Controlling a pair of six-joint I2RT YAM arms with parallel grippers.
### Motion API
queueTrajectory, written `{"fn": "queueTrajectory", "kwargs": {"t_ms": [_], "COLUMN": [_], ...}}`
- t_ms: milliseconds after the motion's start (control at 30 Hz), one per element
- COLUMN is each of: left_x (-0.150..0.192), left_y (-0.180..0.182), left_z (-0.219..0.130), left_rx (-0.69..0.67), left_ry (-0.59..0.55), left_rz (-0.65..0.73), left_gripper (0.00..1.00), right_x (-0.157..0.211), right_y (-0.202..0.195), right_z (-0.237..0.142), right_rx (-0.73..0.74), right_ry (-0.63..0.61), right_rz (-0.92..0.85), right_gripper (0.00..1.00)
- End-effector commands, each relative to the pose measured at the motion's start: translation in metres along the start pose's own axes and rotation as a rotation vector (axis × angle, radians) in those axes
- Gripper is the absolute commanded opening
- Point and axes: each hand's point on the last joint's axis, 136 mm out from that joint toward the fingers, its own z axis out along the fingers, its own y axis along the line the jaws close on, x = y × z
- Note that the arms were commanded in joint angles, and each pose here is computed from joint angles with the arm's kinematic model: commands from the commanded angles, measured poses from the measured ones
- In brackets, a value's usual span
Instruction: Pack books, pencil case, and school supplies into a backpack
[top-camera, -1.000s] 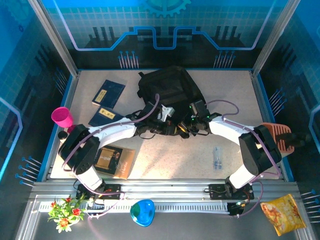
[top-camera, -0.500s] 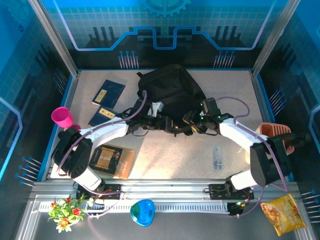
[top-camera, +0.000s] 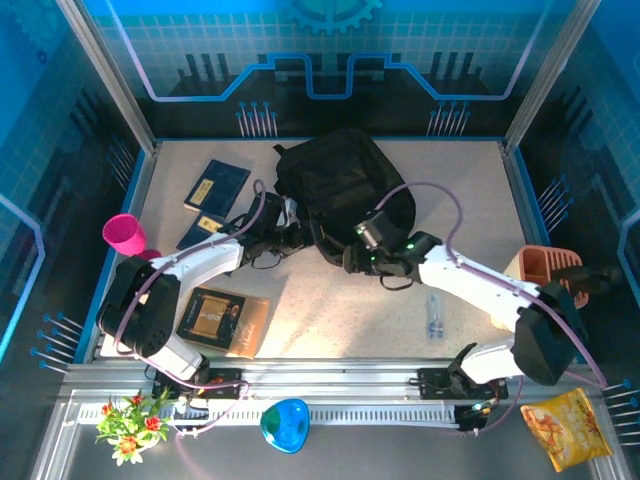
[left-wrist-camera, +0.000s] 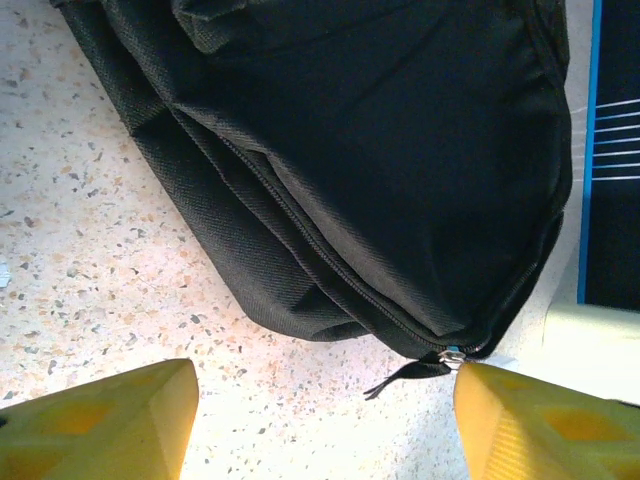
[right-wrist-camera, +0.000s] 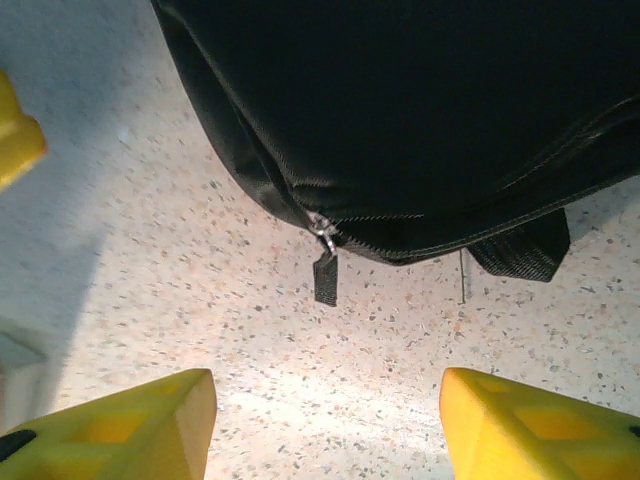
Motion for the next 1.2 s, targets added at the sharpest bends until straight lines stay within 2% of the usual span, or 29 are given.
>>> {"fn": "queueTrajectory", "kwargs": {"t_ms": [0,100,333,767,900,1033,1167], "left_x": [-0.001,-0.002,0.000,0.003,0.003,0.002,0.002], "left_y": [0.011,0.012,0.012,0.012,0.015,0.015,0.016], "left_z": [0.005,0.008,0.013,0.022,0.022,0.021,0.021], "left_rx": [-0.020,-0.017,-0.008,0.007,-0.009,-0.017,-0.021], "left_ry": [-0.008,-0.006,0.009,0.038,0.035,0.033,0.033], "left_rz": [-0.061,-0.081,-0.115,-0.167,-0.163,-0.157,-0.160], "left_gripper": [0.69,0.69,0.69,0.67,0.67,0.67,0.67], "right_x": [-0.004,-0.006,-0.025,-0.014,-0.011,-0.007,-0.007], "right_y": [-0.006,0.005,0.012,-0.018,-0.016,0.005,0.009], "right_z": [0.012,0.026,0.045,0.050,0.044,0.056,0.063], "right_rx": [0.150,0.164,0.207,0.379,0.373,0.272,0.277], "right_ry": [-0.057,-0.076,-0.149,-0.089,-0.099,-0.080,-0.062], "right_rz": [-0.049,-0.062,-0.029,0.024,0.032,0.002,-0.013], "right_gripper": [0.61,0.59,0.48,0.26,0.26,0.38,0.39]}}
